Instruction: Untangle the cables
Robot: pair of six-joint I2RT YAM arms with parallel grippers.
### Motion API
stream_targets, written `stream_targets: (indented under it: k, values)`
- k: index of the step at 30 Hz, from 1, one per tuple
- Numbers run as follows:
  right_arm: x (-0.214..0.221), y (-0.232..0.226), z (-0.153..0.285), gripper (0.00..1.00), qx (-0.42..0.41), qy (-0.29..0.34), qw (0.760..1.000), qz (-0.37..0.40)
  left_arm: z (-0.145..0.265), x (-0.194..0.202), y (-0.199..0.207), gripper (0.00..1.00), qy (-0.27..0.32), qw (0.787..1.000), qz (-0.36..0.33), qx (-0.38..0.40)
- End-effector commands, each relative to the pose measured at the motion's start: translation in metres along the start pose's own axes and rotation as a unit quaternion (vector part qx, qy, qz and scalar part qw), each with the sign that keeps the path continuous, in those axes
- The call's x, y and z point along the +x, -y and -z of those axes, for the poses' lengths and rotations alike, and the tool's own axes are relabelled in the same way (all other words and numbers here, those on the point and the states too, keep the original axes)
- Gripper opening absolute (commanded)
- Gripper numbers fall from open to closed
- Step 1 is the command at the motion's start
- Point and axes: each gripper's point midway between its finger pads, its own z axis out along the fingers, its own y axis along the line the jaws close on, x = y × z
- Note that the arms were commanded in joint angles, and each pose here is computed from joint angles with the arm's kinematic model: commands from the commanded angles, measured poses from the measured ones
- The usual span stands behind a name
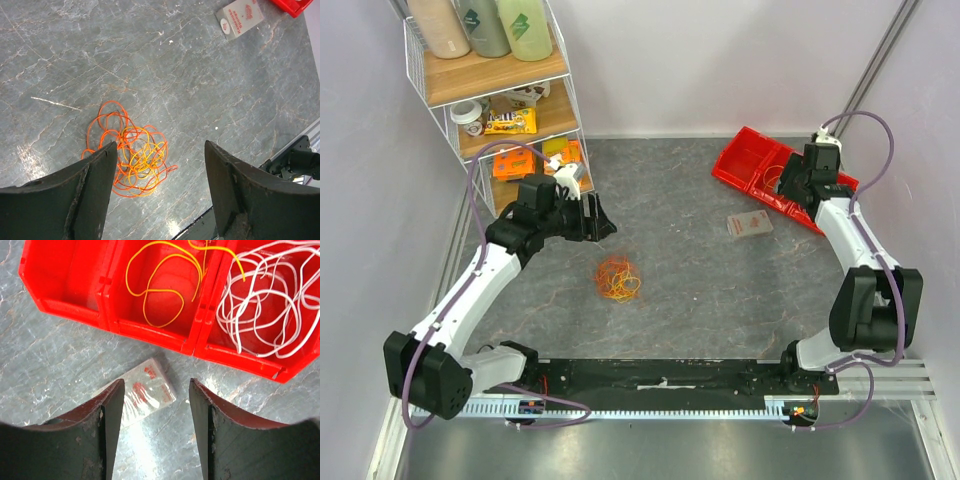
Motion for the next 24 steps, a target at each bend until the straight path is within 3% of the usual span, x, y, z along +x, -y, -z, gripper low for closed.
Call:
stream_targets:
  k: [1, 9, 12, 17, 22, 24]
  values:
    - [-0.002, -0.004, 0.012, 0.63, -0.016, 0.025, 0.999, -0.021, -0.002, -0.005, 0.001, 0.76, 0.008, 1.0, 0.0, 0.01]
    - [-0.027, -0.019, 0.026, 0.47, -0.051, 0.031, 0.995, -0.081, -0.004, -0.003, -0.002, 0.75, 0.003, 1.0, 0.003, 0.004]
    - [-0.006, -0.068, 0.044, 0.51, -0.168, 0.001, 0.985, -0.028, -0.005, -0.002, -0.004, 0.76, 0.0, 1.0, 0.005, 0.002]
    - [0.096, -0.201, 0.106, 0.63, -0.369, -0.058, 0.924, 0.082, -0.011, 0.003, -0.004, 0.76, -0.013, 1.0, 0.012, 0.006]
    - [0.21, -0.286, 0.172, 0.64, -0.492, -0.12, 0.859, 0.076, -0.021, 0.012, -0.014, 0.75, -0.031, 0.999, 0.022, -0.008]
    - [0.24, -0.303, 0.191, 0.64, -0.509, -0.132, 0.847, 0.078, -0.025, 0.016, -0.017, 0.75, -0.041, 0.999, 0.028, -0.012]
